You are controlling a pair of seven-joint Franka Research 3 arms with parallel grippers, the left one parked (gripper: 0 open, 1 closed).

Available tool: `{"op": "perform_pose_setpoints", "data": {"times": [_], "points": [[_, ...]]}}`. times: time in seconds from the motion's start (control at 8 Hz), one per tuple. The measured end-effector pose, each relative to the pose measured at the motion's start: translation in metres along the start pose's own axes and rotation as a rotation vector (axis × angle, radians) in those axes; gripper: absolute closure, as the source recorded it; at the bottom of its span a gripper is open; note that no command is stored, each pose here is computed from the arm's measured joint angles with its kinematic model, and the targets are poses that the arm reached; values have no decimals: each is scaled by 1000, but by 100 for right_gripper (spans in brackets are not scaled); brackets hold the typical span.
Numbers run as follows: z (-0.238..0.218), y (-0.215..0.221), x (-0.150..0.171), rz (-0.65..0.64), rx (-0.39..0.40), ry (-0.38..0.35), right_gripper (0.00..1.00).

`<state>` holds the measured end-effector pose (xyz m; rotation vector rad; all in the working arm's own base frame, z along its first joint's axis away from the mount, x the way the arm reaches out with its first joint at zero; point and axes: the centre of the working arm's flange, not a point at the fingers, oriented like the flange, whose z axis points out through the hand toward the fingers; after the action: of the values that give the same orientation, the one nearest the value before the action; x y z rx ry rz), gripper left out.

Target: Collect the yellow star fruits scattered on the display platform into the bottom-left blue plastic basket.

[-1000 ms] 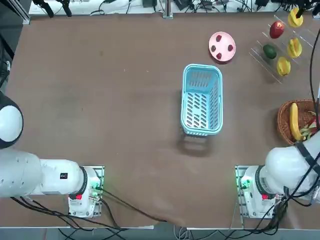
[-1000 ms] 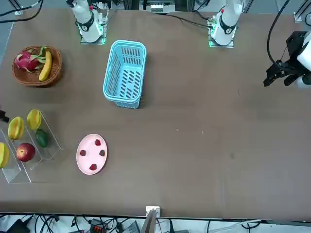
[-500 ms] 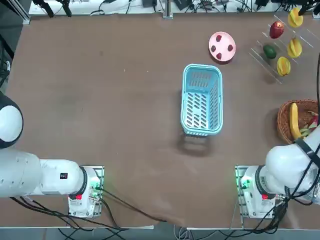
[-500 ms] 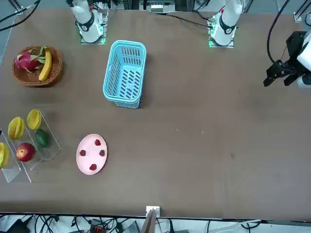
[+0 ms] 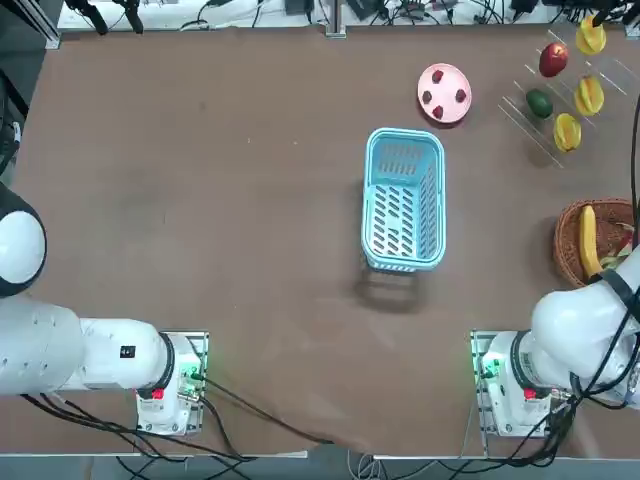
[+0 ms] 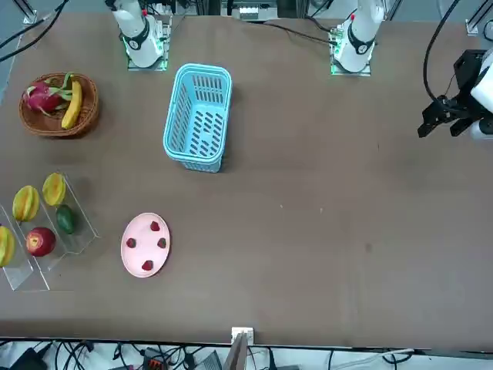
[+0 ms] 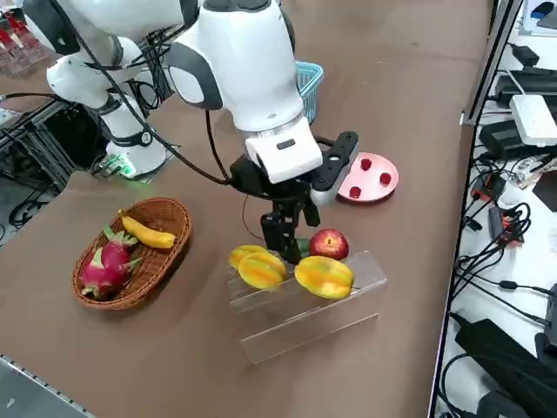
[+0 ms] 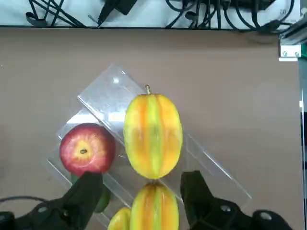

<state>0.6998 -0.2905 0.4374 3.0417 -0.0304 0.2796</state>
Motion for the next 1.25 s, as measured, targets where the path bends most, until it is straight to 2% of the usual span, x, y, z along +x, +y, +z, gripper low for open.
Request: {"op": "perform_pose_setpoints", "data": {"times": [0.88,1.12,1.25], "points": [[52,17,6,-13,5,19,1],[53,15,7,-16,7,25,6],[53,15,8,-17,7,28,14]]}}
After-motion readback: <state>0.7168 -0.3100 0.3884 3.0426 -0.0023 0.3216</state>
